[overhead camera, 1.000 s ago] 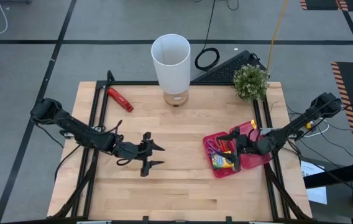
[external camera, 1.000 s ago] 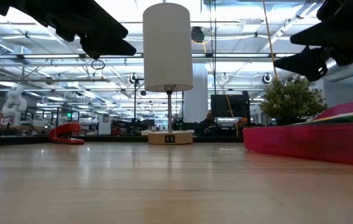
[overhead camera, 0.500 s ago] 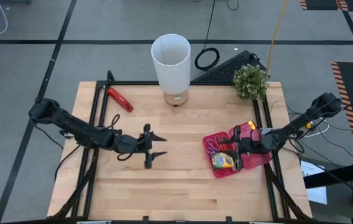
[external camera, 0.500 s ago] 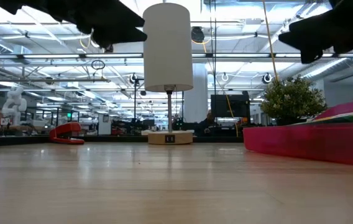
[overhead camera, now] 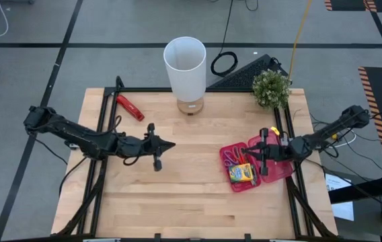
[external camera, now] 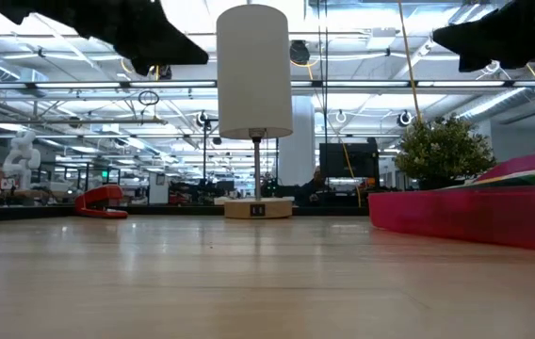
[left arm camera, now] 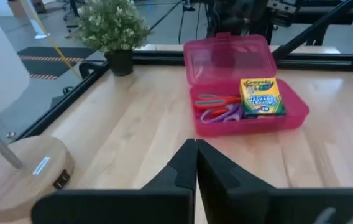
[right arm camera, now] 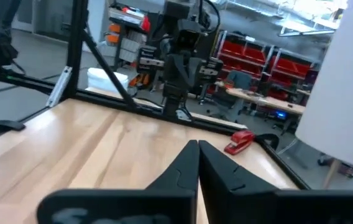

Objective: Pack school essentials
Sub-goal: Return to Home Position

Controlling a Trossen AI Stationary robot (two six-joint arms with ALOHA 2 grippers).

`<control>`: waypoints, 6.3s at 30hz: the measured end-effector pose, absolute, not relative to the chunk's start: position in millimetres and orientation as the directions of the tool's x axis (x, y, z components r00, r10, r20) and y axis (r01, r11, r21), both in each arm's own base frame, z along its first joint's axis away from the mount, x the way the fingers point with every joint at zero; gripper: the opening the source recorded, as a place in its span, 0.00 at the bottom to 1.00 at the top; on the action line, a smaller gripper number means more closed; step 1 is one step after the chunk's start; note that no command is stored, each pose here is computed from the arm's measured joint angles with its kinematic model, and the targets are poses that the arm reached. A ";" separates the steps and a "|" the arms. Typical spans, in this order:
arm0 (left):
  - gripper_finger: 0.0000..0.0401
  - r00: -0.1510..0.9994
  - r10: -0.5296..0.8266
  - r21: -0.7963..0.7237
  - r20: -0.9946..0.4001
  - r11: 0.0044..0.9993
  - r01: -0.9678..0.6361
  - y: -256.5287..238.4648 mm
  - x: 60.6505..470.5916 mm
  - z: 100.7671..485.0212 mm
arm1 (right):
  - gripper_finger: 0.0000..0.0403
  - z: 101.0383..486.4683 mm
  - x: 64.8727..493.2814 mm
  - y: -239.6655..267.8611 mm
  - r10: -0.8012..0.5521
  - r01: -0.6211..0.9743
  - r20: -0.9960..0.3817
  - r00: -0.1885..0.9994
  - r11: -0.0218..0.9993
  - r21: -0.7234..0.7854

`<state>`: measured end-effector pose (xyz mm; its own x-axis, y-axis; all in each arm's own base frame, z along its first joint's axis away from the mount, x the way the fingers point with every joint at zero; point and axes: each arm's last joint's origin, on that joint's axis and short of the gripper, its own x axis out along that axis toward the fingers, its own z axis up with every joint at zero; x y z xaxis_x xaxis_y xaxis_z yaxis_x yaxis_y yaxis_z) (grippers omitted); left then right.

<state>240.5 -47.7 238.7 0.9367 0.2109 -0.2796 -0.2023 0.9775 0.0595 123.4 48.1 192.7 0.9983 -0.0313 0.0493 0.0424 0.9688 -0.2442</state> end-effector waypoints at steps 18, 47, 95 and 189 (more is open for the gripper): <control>0.04 0.945 0.244 0.078 -0.217 0.970 -0.232 -38.2 216.3 213.0 | 0.00 173.7 121.5 19.1 0.069 -0.071 -0.017 0.997 0.986 -0.152; 0.04 0.947 0.245 0.073 -0.210 0.969 -0.235 -37.1 216.8 213.7 | 0.00 176.0 95.7 11.5 0.081 -0.061 0.080 0.993 0.970 -0.234; 0.06 0.963 0.224 0.080 -0.151 0.974 -0.214 -41.6 192.7 231.7 | 0.00 169.2 96.8 -3.4 0.018 -0.014 0.020 1.000 0.985 -0.173; 0.05 0.999 -0.041 0.069 0.025 0.997 0.039 -4.3 97.3 168.7 | 0.00 170.3 96.8 -3.3 0.019 -0.014 0.032 0.999 0.989 -0.144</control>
<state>97.3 -4.3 168.7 0.9988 -0.0412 0.0249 0.0394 0.9968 0.0690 96.8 -3.3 170.3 0.9993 0.0187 0.0320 -0.0139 0.9894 -0.1443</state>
